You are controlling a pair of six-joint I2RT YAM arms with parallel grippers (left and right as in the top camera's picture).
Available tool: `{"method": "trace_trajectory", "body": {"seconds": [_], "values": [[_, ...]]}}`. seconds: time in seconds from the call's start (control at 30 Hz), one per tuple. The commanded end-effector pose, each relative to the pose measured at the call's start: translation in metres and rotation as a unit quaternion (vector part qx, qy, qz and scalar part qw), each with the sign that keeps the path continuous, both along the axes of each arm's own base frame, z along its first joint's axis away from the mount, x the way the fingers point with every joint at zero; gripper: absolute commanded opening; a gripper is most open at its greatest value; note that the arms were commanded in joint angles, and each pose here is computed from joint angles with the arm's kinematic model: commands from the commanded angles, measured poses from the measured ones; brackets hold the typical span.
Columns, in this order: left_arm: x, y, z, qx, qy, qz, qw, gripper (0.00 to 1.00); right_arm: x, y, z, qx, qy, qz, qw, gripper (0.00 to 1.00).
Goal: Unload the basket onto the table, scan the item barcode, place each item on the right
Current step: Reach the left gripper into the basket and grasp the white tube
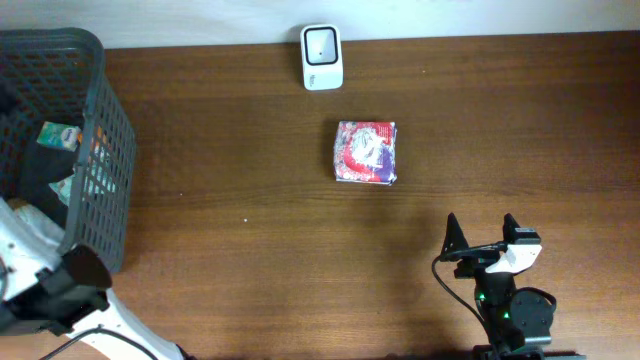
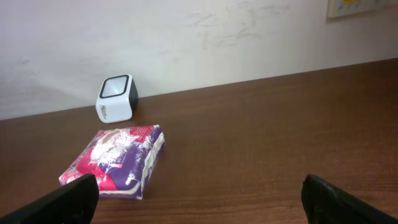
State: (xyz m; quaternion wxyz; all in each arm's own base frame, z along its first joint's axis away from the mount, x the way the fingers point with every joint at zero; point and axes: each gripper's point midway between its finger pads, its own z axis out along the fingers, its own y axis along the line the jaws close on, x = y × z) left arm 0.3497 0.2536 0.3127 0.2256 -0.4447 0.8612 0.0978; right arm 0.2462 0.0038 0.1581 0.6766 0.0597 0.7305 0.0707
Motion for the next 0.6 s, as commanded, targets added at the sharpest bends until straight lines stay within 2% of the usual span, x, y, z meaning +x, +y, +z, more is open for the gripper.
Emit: {"method": "trace_trajectory", "body": {"seconds": [0.0,0.1,0.23,0.3,0.37,0.57], "values": [[-0.027,0.023,-0.068,-0.037,0.100,0.077,0.991,0.99,0.000,-0.003,-0.003,0.002,0.003,-0.008,1.000,0.99],[-0.037,0.024,-0.127,-0.073,0.157,0.082,0.982,0.99,0.000,-0.003,-0.003,0.002,0.003,-0.008,1.000,0.99],[-0.044,0.020,-0.175,-0.091,0.191,0.082,0.974,0.99,0.000,-0.003,-0.003,0.002,0.003,-0.008,1.000,0.99],[-0.053,0.024,-0.192,-0.078,0.216,0.088,0.969,0.99,0.000,-0.003,-0.003,0.002,0.003,-0.008,1.000,0.99],[-0.074,0.033,-0.204,-0.045,0.251,0.133,0.958,0.99,0.000,-0.003,-0.003,0.002,0.003,-0.008,1.000,0.99],[-0.071,0.021,-0.255,-0.078,0.249,0.082,0.962,0.99,0.000,-0.003,-0.003,0.002,0.003,-0.008,1.000,0.99]]}}
